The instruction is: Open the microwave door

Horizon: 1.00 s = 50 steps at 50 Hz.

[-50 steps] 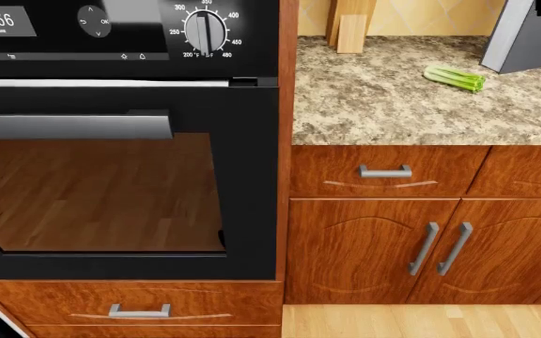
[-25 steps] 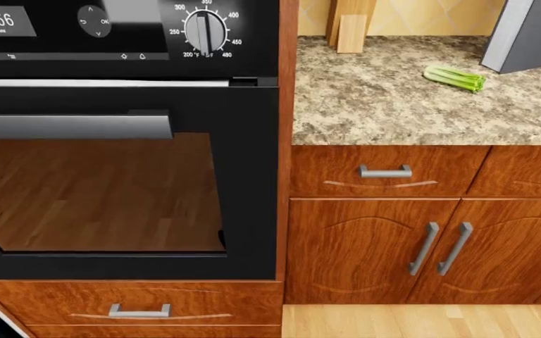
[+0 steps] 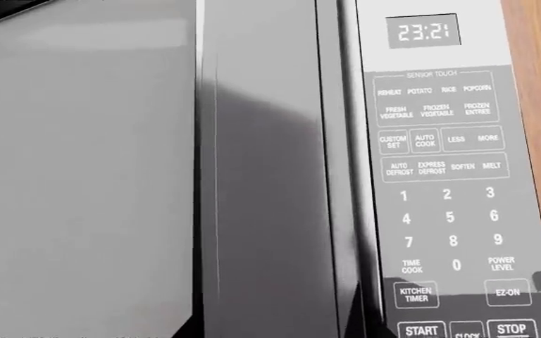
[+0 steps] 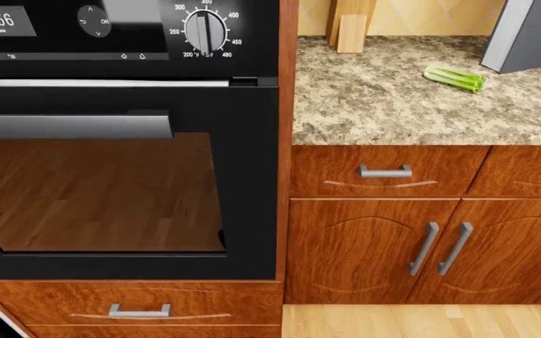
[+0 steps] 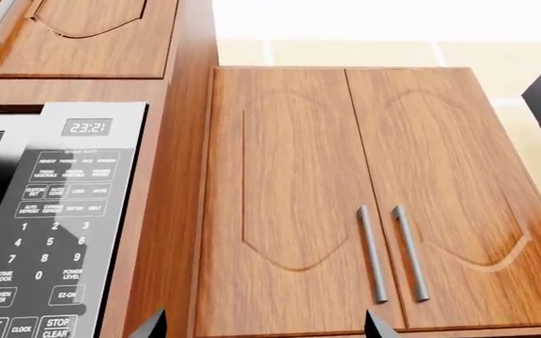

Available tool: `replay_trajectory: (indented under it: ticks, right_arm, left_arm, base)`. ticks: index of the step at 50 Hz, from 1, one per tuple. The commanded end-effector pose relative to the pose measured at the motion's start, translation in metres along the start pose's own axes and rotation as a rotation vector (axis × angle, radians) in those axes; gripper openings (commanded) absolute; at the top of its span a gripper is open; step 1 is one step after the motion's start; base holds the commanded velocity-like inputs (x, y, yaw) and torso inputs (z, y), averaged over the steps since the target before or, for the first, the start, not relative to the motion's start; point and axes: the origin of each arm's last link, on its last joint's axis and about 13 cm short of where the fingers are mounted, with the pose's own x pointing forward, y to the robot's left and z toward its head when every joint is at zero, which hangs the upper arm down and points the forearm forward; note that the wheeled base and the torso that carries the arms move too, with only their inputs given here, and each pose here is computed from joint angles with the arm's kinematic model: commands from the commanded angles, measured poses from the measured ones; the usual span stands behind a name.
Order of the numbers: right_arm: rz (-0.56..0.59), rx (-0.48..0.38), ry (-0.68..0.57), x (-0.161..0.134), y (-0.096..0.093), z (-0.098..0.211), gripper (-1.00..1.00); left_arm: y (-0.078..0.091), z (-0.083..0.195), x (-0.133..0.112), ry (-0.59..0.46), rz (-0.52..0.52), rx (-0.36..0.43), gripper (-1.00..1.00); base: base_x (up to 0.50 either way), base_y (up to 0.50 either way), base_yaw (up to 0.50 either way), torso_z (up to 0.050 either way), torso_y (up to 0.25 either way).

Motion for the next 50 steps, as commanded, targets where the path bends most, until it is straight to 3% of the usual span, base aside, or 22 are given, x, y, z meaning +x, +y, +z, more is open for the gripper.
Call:
replay_trajectory:
  ticks: [1,22,37,50]
  right_arm:
    - [0.002,0.0,0.006,0.001,0.001,-0.001,1.0]
    - [0.002,0.0,0.007,0.0,0.001,-0.001,1.0]
    - [-0.002,0.002,-0.001,0.0,0.0,0.002,1.0]
    - [-0.01,0.001,0.0,-0.001,-0.002,0.002,1.0]
  left_arm:
    - [-0.018,0.035,-0.034,-0.295,-0.159,0.041,1.0]
    - [-0.018,0.044,-0.04,-0.321,-0.166,0.039,1.0]
    - [-0.059,0.042,-0.057,-0.322,-0.379,0.0,1.0]
    - [-0.078,0.028,-0.041,-0.281,-0.427,-0.007,1.0]
  base:
    - [0.0,0.0,0.0,0.0,0.0]
    - [0.0,0.0,0.0,0.0,0.0]
    - [0.0,0.0,0.0,0.0,0.0]
    - [0.0,0.0,0.0,0.0,0.0]
